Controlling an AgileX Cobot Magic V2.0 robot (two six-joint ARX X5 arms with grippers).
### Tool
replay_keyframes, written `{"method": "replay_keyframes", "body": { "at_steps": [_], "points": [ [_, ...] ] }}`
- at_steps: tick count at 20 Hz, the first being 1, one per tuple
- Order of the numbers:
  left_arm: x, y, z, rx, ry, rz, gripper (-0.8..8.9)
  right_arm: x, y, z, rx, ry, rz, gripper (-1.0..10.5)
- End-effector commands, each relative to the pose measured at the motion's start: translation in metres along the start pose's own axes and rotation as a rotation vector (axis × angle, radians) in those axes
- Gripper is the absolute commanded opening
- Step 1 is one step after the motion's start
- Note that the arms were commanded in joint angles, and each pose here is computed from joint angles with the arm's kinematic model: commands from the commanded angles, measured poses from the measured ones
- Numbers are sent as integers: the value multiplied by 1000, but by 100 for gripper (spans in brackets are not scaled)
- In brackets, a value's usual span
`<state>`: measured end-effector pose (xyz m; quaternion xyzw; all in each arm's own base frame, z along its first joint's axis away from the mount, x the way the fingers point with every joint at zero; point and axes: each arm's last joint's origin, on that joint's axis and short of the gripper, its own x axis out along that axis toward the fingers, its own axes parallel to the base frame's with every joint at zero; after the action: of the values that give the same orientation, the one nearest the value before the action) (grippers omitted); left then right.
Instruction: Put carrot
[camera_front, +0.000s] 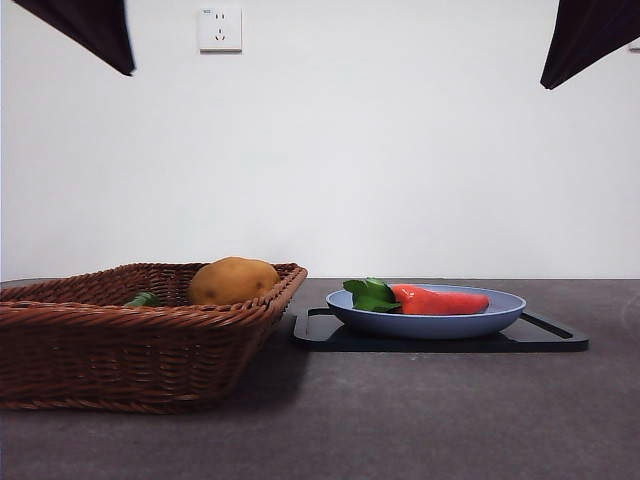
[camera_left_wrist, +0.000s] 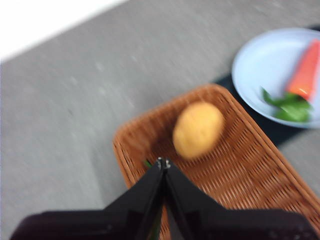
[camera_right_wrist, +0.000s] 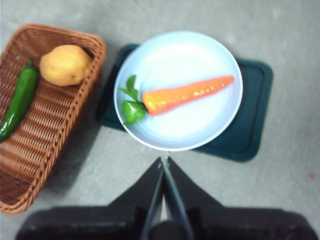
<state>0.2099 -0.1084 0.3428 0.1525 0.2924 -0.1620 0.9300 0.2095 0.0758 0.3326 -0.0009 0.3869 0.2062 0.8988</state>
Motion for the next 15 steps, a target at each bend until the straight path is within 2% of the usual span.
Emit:
{"method": "replay_keyframes", "body": {
  "at_steps": [1,5,8,10,12,15],
  "points": [
    [-11,5,-6,-10,-39,-41,6,-4,10,-14,-9,-98,-15,3],
    [-30,4,-46,-45,-104,-49,6,-11,21,-51,-24,-292,-64,3],
    [-36,1,-84,-150,-168,-53,6,-12,24,-77,-25,-421,-104,3],
    [-37,-2,-108,-204,-215,-58,6,-8,25,-94,-27,-495,-86,4],
    [-41,-3,-123,-228,-234,-62,6,-2,23,-104,-27,-508,-85,4],
    [-41,-3,-126,-241,-197,-58,8,1,23,-104,-28,-492,-93,6]
  ]
}}
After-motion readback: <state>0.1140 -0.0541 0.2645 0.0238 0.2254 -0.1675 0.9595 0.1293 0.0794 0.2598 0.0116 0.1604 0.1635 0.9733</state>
